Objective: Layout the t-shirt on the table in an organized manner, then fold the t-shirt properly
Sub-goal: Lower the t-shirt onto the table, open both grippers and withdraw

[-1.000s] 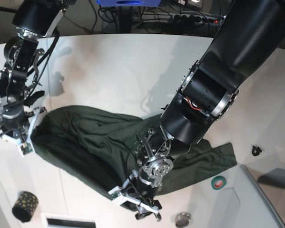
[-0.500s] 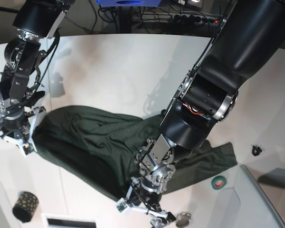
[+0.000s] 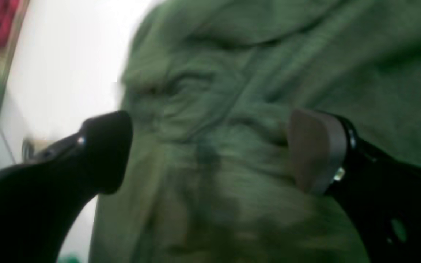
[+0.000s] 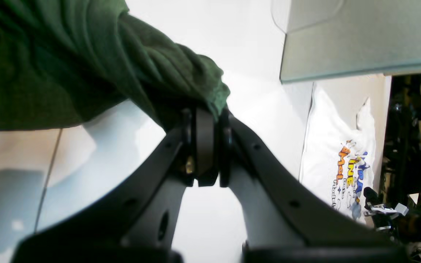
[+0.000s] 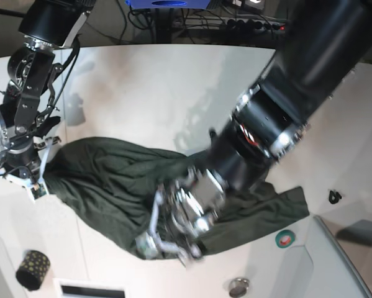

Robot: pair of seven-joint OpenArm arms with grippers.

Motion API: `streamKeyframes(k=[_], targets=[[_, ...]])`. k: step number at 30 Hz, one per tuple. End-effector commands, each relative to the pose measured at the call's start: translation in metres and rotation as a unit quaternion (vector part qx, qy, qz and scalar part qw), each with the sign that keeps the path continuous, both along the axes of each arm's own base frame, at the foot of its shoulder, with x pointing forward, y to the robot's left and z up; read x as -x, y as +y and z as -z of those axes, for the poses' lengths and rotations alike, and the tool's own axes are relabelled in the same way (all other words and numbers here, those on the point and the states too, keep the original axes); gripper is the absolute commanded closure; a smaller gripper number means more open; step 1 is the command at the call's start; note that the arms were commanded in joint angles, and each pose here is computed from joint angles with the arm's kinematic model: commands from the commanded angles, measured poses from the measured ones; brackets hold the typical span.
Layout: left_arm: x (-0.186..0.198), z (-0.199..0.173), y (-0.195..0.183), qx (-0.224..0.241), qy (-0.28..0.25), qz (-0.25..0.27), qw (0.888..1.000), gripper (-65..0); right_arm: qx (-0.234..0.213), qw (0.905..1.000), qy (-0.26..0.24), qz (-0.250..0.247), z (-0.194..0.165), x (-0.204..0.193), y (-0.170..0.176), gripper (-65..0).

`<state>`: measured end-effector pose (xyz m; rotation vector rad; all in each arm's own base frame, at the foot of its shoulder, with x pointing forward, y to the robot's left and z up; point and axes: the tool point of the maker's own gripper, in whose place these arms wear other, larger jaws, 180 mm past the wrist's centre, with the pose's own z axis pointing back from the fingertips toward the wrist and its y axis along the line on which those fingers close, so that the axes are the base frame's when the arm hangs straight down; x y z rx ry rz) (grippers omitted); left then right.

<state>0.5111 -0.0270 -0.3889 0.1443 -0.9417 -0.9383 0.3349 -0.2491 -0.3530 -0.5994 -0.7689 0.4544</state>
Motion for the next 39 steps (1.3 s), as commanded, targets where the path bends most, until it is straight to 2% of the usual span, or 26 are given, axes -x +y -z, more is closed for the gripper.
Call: streamKeyframes(k=[1,5,7,11,15,19,22,28,30,33,35,39], targets=[[-0.032,-0.057,-0.018,0.041,-0.054,-0.002,0.998,-65.0,0.008,0.9996,-0.027,-0.001,-0.016,-0.009,-0.002,-0.6],[-0.041,-0.082,-0.028,0.106,-0.048,-0.027,0.993,-65.0,0.007,0.9996,-0.027,-0.001,-0.016,-0.009,-0.002,-0.6],[-0.04,-0.08,-0.025,0.115,-0.041,-0.035,0.992,-65.0,0.007,0.9996,-0.029,-0.001,-0.018,-0.009,-0.002,-0.6],[-0.02,-0.045,-0.016,0.087,0.002,-0.044,0.995,-65.0,0.01,0.9994,-0.035,-0.001,-0.022,-0.013,-0.004,-0.6],[0.023,0.015,0.021,0.009,0.042,-0.047,0.998,-65.0,0.01,0.9989,-0.046,-0.003,-0.03,-0.021,-0.004,-0.6],[0.071,0.042,0.05,-0.038,0.052,-0.035,0.997,-65.0,0.004,0.9979,-0.064,-0.006,-0.042,-0.042,-0.001,-0.6],[0.096,0.04,0.078,-0.044,0.047,-0.061,0.996,-65.0,-0.003,0.9976,-0.069,-0.011,-0.049,-0.071,-0.005,-0.6],[0.119,0.014,0.167,-0.033,-0.002,-0.173,0.984,-65.0,-0.033,0.9985,-0.034,-0.029,-0.04,-0.138,-0.008,-0.6],[0.127,0.005,0.186,-0.017,-0.013,-0.205,0.979,-65.0,-0.05,0.998,-0.034,-0.017,-0.042,-0.157,-0.009,-1.2],[0.135,-0.011,0.2,-0.002,-0.024,-0.218,0.976,-65.0,-0.052,0.9983,-0.025,0.007,-0.036,-0.172,-0.023,-2.4],[0.139,-0.02,0.207,0.004,-0.035,-0.227,0.973,-65.0,-0.067,0.9976,-0.011,0.008,-0.03,-0.181,-0.017,-8.4],[0.153,-0.023,0.216,0.008,-0.037,-0.239,0.97,-65.0,-0.088,0.995,0.048,-0.001,0.002,-0.178,-0.006,-36.9]])
